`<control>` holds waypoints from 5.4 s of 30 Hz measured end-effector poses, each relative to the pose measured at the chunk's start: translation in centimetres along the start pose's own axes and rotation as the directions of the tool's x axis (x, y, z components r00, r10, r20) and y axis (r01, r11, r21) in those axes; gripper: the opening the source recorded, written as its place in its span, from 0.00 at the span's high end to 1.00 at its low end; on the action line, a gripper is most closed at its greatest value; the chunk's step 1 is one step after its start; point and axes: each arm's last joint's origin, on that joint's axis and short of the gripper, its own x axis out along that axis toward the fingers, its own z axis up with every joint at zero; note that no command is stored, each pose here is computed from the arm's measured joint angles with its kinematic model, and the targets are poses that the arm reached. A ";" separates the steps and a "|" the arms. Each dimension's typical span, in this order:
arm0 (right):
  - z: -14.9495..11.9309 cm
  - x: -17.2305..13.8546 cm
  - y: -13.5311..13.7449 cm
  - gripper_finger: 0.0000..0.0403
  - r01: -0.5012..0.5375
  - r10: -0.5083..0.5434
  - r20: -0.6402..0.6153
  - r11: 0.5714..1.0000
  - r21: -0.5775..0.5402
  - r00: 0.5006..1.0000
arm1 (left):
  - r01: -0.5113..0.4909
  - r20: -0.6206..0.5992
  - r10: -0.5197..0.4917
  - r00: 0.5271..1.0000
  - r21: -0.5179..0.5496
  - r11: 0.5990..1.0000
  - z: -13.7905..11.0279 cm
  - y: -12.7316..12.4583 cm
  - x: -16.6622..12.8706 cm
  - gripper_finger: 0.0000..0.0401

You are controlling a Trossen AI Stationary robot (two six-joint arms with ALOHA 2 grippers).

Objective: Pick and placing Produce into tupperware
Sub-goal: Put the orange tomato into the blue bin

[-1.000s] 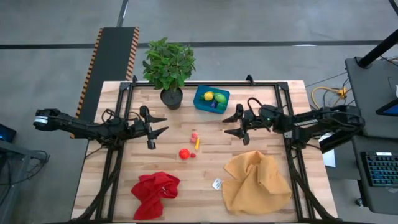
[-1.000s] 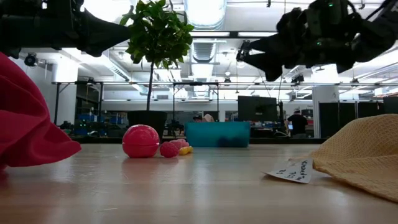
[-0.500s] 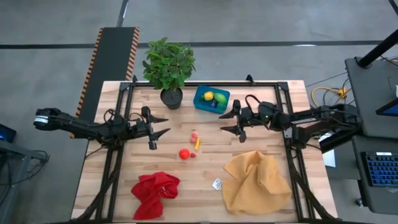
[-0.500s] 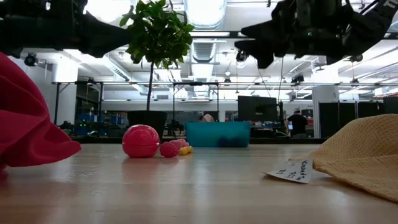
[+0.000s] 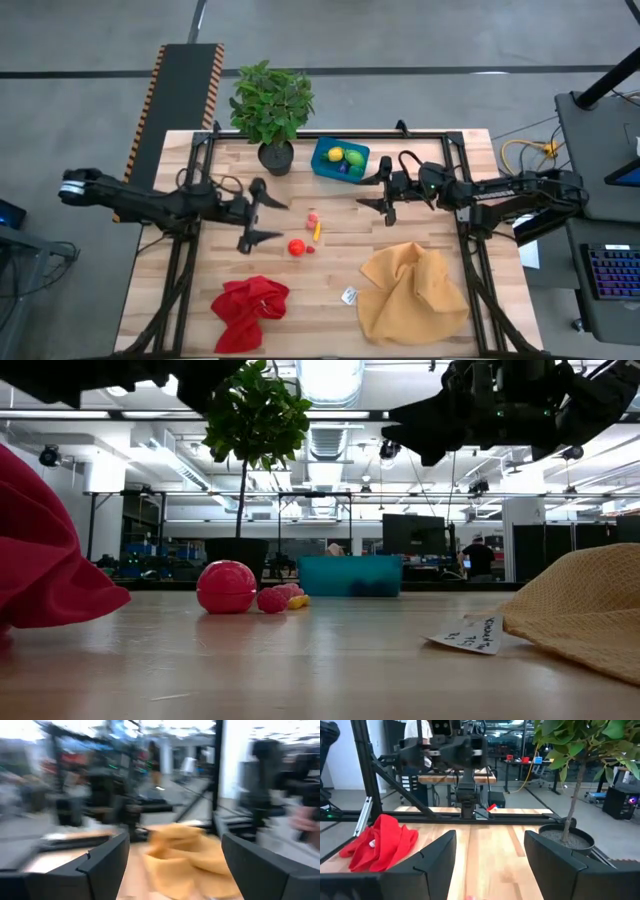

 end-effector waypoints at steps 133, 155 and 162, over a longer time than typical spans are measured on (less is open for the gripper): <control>-1.7 -0.2 0.0 0.44 0.015 -0.019 -0.154 1.000 -0.026 0.988 | -0.157 -0.873 0.174 0.455 0.114 0.981 -12.7 -0.8 9.0 0.42; -1.7 -0.2 0.0 0.44 0.023 -0.026 -0.153 1.000 -0.019 0.988 | -0.269 -0.703 0.377 0.602 0.266 0.926 -7.9 0.5 9.0 0.40; -1.6 -0.2 0.0 0.44 0.026 -0.028 -0.153 1.000 -0.016 0.988 | -0.362 -0.549 0.546 0.633 0.413 0.836 -7.3 3.4 10.3 0.40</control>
